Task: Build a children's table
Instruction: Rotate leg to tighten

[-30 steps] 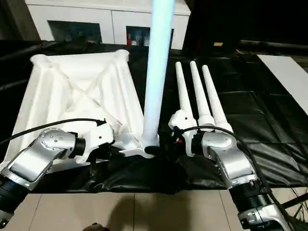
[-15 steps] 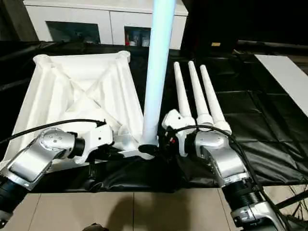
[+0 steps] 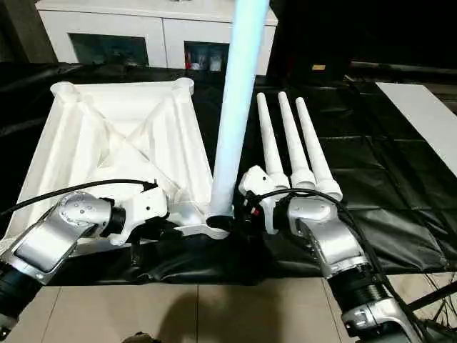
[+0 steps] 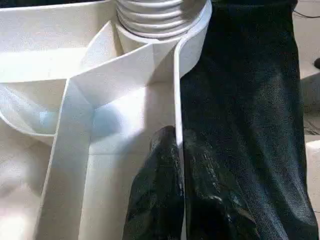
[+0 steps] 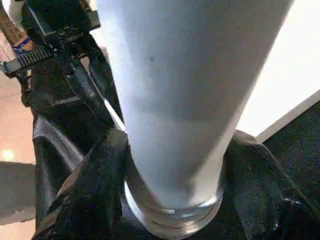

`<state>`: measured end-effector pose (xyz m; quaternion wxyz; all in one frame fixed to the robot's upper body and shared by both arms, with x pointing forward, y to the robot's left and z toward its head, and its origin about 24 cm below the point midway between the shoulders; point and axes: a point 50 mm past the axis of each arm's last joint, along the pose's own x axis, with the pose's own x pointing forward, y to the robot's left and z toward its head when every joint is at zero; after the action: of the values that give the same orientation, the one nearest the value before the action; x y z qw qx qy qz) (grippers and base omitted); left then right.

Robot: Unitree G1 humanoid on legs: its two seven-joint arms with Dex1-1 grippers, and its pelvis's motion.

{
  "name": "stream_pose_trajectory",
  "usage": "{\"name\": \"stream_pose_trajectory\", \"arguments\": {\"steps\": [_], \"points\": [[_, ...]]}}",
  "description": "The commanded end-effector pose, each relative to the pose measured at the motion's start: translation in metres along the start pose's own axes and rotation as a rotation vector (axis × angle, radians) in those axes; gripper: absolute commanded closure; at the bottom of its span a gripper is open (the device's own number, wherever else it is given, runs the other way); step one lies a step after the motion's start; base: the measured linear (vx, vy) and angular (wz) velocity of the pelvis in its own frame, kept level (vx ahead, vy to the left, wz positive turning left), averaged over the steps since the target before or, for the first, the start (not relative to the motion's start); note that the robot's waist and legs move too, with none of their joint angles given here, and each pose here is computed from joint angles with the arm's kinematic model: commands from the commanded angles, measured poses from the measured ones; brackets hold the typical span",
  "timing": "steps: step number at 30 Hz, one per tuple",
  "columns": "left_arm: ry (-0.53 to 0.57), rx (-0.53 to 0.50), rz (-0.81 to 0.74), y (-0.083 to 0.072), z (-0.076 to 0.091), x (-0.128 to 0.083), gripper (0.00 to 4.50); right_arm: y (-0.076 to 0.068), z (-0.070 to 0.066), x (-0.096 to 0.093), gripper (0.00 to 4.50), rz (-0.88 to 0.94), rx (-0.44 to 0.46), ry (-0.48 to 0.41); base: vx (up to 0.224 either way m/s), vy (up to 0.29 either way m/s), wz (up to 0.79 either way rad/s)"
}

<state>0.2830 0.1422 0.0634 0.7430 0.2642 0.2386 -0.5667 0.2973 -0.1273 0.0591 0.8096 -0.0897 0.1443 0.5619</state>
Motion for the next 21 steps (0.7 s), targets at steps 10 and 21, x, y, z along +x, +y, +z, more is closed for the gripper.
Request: {"name": "stream_pose_trajectory", "arguments": {"steps": [10,21], "points": [[-0.116,-0.257,0.359,0.018,0.034,0.028,4.5,-0.016,-0.037,0.037,1.93,-0.515,0.345,0.1,0.0,0.0,0.0],[-0.074,-0.225,0.464,0.022,0.044,0.043,4.5,-0.013,-0.008,0.078,1.94,-0.57,0.403,-0.039,0.0,0.0,0.0]]}}
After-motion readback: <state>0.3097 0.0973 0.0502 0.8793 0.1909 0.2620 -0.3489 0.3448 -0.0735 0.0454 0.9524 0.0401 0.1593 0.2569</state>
